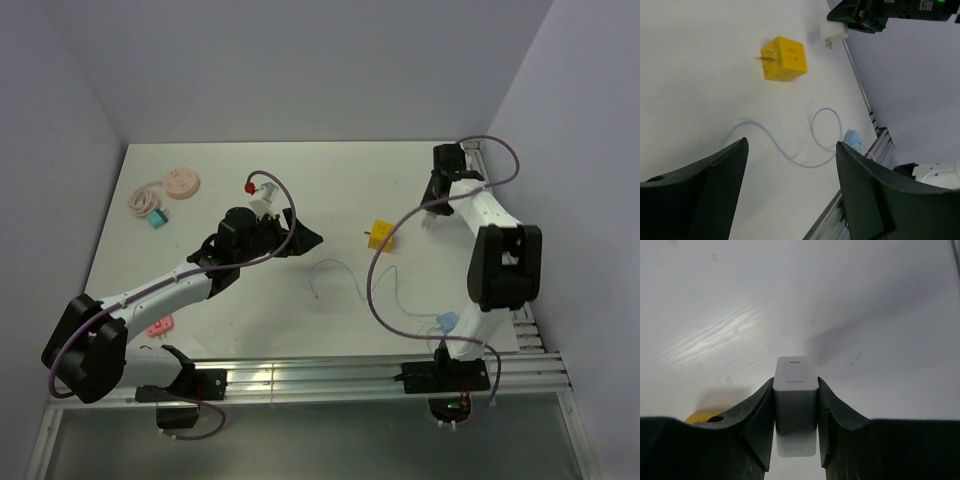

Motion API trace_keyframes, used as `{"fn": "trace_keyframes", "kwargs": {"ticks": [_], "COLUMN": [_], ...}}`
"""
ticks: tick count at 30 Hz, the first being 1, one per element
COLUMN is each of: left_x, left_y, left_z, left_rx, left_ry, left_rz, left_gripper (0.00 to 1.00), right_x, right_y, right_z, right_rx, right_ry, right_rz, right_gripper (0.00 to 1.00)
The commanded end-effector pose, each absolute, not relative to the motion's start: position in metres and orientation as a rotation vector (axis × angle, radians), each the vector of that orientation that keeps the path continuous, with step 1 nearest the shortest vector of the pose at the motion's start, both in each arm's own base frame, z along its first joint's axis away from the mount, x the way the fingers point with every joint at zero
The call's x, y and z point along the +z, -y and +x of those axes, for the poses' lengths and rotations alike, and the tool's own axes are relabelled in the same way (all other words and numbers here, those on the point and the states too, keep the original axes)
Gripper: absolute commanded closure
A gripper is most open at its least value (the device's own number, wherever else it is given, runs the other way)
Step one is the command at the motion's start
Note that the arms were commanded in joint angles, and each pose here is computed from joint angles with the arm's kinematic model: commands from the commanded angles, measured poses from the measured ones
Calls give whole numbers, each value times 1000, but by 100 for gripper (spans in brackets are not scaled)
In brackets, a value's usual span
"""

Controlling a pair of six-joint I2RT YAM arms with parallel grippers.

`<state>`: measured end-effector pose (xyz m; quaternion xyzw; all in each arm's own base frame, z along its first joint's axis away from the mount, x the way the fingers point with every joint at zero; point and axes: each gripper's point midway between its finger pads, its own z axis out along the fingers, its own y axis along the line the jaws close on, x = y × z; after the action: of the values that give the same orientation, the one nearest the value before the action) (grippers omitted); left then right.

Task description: Insert the plug

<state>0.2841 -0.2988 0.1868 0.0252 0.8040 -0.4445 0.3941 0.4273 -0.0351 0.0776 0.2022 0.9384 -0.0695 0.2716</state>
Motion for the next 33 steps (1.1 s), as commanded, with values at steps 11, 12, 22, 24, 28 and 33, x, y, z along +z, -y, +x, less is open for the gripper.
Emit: {"fn": "trace_keyframes", "kwargs": {"ticks": [11, 12, 22, 24, 28, 33], "left_x": [278, 279, 311, 308, 303, 304], "left_y": [344, 345, 347, 351, 355, 359], "left_z": [239, 236, 190, 185, 185, 192], "left_rx": [-1629, -1663, -1927, -1937, -1936, -1892], "left_ry": [-1668, -1669, -1441, -1448, -1464, -1474], "left_rz": [393, 390, 521, 533, 517, 503], "left_gripper": [33, 39, 39, 38, 36, 37], "right_x": [281, 284, 302, 306, 318, 332], "right_y": [-171, -177, -177, -176, -180, -186], "right_z": [320, 300, 236, 229, 220, 212], "right_rx": [851, 933, 1123, 1184, 1266, 1328], "right_ry": [-1806, -1753, -1502, -1447, -1393, -1370], "right_rz": [253, 206, 72, 95, 88, 54], "right_gripper": [100, 100, 100, 100, 100, 100]}}
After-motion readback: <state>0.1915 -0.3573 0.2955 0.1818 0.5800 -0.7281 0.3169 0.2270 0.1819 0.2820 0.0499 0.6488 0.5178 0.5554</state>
